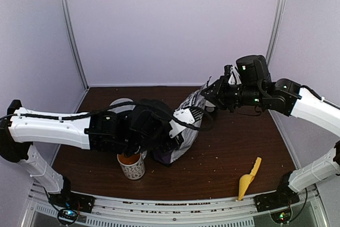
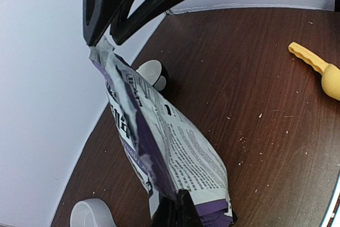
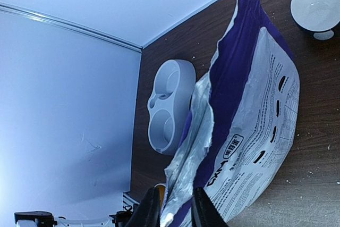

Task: Serve the pet food

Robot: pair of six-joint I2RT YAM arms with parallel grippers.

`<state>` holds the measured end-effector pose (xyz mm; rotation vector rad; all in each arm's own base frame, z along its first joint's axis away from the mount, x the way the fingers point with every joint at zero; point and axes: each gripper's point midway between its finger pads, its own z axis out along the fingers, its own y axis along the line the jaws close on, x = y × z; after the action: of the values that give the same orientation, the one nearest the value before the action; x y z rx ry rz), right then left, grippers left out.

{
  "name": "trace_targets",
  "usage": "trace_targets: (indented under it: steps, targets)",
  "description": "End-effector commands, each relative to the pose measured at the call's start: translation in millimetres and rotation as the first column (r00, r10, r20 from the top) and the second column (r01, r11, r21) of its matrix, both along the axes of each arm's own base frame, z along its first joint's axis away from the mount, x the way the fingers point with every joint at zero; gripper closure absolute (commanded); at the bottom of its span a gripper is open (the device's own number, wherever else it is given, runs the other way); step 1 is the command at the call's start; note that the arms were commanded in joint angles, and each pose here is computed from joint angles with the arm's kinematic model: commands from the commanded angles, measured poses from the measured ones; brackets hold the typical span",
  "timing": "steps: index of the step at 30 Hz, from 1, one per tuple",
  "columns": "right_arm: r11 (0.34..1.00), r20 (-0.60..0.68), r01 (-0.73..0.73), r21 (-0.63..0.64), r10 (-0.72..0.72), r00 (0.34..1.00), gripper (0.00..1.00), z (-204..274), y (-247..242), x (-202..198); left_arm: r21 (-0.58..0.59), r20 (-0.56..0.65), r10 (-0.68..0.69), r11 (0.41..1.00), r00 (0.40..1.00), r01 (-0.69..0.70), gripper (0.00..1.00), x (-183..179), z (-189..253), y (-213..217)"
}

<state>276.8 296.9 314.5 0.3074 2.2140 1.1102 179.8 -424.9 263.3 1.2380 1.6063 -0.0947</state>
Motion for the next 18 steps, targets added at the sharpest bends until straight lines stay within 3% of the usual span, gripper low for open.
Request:
trace_targets:
  steps: [1,18]
  targets:
    - [0.999,0.015,0.035,-0.001,-0.035,0.999,0.82,4,-4,4,-0.195,0.012,-0.013,0.981,1.000,0.015,1.00,-5,49,-6]
    - [1.000,-0.015,0.014,-0.016,-0.014,1.000,0.88,-13,5,6,-0.195,0.010,-0.003,0.981,1.000,0.005,1.00,-2,48,-5]
